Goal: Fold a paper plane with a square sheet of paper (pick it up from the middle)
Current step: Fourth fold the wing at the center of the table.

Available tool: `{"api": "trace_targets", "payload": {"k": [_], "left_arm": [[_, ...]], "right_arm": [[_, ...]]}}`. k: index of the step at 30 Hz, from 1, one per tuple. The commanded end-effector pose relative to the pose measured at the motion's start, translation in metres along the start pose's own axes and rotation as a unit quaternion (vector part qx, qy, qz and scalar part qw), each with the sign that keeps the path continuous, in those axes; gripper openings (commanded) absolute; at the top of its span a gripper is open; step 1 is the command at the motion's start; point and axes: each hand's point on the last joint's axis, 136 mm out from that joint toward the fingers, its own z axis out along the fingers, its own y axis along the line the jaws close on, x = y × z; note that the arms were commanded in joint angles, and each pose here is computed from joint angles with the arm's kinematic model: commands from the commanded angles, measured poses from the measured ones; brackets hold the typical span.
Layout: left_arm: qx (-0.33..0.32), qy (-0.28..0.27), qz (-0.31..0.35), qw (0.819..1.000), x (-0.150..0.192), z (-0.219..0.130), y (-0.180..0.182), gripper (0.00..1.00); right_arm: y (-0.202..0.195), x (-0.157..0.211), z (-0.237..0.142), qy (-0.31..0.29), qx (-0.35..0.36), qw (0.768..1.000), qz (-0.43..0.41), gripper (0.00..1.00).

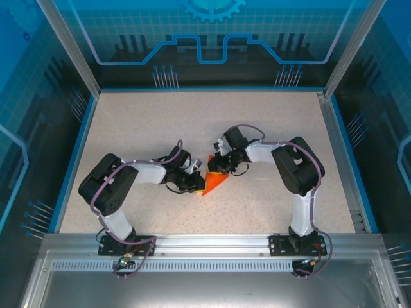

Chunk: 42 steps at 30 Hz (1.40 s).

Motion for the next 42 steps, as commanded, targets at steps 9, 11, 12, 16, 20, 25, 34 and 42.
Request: {"api": "trace_targets", "payload": {"k": [9,11,12,16,20,25,34,42], "left_arm": [[-0.007,0.031,-0.029,0.999,0.023,0.006,0.018,0.02],[-0.006,0.031,-0.027,0.999,0.024,0.004,0.018,0.04],[-0.006,0.028,-0.026,0.999,0.024,0.003,0.017,0.09],[0.0,0.01,-0.014,1.0,0.021,-0.007,0.006,0.16],[0.006,-0.014,-0.006,1.0,0.013,-0.015,-0.004,0.19],[0.016,-0.032,-0.002,0.999,0.004,-0.018,-0.012,0.21],[0.009,-0.017,-0.011,1.0,0.007,-0.009,-0.002,0.07],[-0.024,0.013,-0.039,0.999,0.024,0.003,0.026,0.01]], "right_arm": [[-0.03,0.016,0.007,0.028,0.046,0.998,0.016,0.19],[-0.033,0.018,0.007,0.03,0.05,0.998,0.018,0.19],[-0.033,0.018,0.008,0.03,0.05,0.998,0.018,0.19],[-0.036,0.021,0.009,0.034,0.053,0.998,0.018,0.19],[-0.038,0.022,0.01,0.038,0.058,0.997,0.018,0.19],[-0.039,0.023,0.011,0.04,0.058,0.997,0.017,0.19],[-0.039,0.023,0.011,0.041,0.06,0.997,0.017,0.19],[-0.039,0.023,0.01,0.04,0.062,0.997,0.017,0.19]]}}
